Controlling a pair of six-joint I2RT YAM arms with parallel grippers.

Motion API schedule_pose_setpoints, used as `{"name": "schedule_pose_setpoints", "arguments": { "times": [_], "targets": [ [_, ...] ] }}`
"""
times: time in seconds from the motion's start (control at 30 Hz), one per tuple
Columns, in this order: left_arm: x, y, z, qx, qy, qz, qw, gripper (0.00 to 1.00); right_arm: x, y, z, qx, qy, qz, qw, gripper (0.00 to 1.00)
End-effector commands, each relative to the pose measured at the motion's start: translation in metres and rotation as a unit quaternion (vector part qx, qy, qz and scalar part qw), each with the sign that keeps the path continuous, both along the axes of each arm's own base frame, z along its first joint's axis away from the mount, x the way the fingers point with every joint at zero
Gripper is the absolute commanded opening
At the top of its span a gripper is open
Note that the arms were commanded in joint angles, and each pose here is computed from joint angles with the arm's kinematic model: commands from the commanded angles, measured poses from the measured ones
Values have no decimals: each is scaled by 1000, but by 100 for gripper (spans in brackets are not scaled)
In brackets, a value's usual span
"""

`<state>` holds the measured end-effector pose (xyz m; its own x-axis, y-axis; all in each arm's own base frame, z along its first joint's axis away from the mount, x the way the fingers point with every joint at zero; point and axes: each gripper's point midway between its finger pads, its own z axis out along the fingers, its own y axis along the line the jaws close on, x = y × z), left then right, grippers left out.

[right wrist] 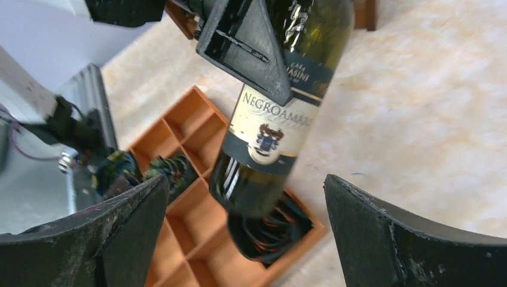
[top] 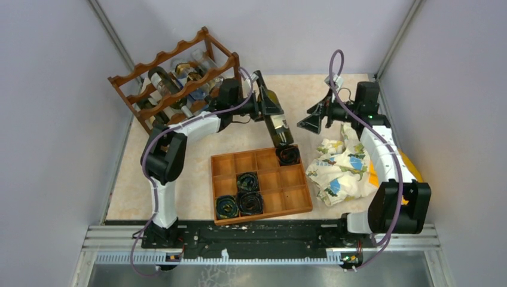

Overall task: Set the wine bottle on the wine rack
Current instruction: Pick up the wine bottle from the center of the board, then place the wine bottle at the center of the board.

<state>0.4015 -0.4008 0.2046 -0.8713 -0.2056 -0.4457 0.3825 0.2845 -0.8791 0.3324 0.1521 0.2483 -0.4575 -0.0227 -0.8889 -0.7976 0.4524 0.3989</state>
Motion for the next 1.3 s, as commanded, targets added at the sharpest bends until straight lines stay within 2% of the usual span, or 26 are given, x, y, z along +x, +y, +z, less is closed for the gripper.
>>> {"name": "schedule_pose_setpoints", "arguments": {
  "times": [0.0, 0.17, 0.33, 0.43, 0.47, 0.63, 0.73, 0.8, 0.97, 1.03, 1.27],
  "targets": [
    [-24, 19, 25, 26, -138, -93, 986, 0, -8, -16, 27, -63, -148, 47, 986, 98],
    [-43, 35, 14, 67, -163, -165, 970, 0, -7, -16, 32, -90, -258, 87, 958, 98],
    [-61, 42, 11, 82, -164, -242, 953, 0, -6, -12, 35, -121, -418, 141, 890, 99],
    [-69, 45, 11, 85, -150, -275, 946, 0, 7, -11, 42, -142, -480, 147, 853, 99],
    [-71, 46, 11, 84, -145, -285, 944, 0, 11, -11, 43, -154, -500, 150, 839, 98],
    [-86, 49, 11, 57, -108, -309, 943, 0, 30, -2, 40, -252, -613, 179, 728, 95],
    [-93, 50, 13, 43, -79, -317, 944, 0, 39, 3, 50, -269, -652, 172, 687, 91],
    [-98, 48, 13, 39, -65, -323, 943, 0, 43, 8, 55, -272, -668, 175, 670, 88],
    [-114, 39, 5, 35, -33, -345, 937, 0, 45, 23, 42, -291, -702, 215, 614, 77],
    [-120, 37, 3, 37, -21, -351, 935, 0, 45, 30, 38, -294, -711, 223, 599, 71],
    [-134, 33, -1, 33, -13, -370, 928, 0, 42, 53, 28, -282, -735, 245, 566, 62]
  ]
}}
